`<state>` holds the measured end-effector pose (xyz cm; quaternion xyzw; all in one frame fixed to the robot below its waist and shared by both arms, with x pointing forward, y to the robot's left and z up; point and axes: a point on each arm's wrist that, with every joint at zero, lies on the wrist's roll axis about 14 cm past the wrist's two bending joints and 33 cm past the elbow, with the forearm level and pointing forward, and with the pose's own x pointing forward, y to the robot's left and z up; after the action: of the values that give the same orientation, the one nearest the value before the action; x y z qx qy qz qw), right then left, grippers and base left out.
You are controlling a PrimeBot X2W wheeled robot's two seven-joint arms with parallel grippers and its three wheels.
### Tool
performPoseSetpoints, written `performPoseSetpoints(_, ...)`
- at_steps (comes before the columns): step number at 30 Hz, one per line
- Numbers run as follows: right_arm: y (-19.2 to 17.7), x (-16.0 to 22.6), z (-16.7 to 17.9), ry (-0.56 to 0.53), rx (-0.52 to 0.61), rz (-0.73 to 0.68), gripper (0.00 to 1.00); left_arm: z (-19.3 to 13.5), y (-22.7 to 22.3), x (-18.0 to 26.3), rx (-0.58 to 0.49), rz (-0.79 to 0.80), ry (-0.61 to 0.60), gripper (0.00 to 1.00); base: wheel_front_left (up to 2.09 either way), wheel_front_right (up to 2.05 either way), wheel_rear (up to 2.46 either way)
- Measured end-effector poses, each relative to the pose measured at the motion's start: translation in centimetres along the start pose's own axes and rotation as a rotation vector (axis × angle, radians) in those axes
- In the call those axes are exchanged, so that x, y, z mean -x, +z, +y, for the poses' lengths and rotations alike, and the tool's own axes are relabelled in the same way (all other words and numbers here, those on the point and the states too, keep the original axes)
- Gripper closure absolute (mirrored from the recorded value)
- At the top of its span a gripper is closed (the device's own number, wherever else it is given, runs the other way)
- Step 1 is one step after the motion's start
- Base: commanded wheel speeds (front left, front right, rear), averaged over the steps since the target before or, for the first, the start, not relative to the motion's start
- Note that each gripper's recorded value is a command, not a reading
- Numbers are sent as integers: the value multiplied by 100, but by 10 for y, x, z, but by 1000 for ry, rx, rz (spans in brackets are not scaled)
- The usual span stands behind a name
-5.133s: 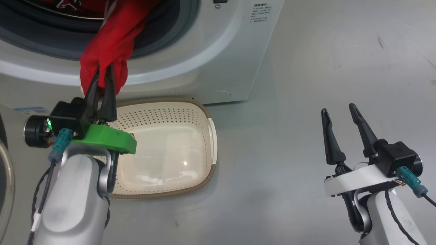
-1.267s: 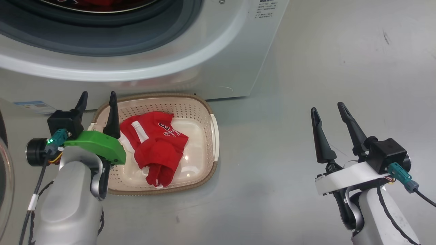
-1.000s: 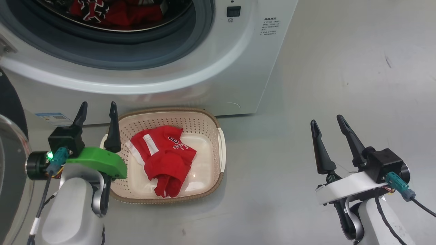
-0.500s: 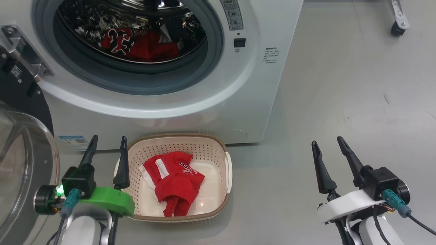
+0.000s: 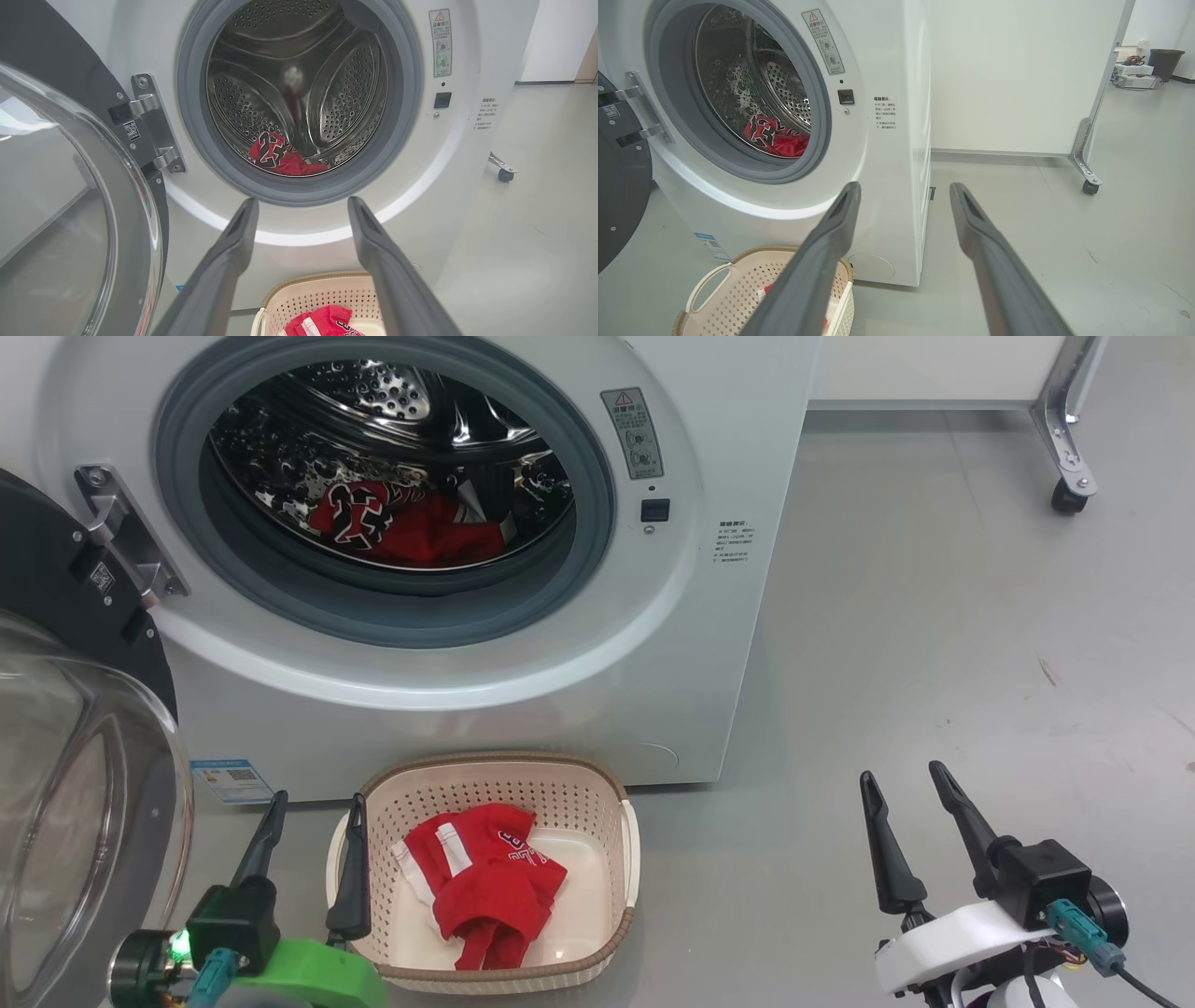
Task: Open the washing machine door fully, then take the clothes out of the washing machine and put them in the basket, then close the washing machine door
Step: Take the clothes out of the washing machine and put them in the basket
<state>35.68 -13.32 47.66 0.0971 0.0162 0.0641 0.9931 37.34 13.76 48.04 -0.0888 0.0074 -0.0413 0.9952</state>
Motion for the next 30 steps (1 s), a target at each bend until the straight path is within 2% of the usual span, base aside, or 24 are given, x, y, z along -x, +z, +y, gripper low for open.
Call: performPoseSetpoints(30, 6, 4, 2, -6, -3, -6, 0, -5, 14, 21, -6, -41, 2, 0, 0, 0, 0)
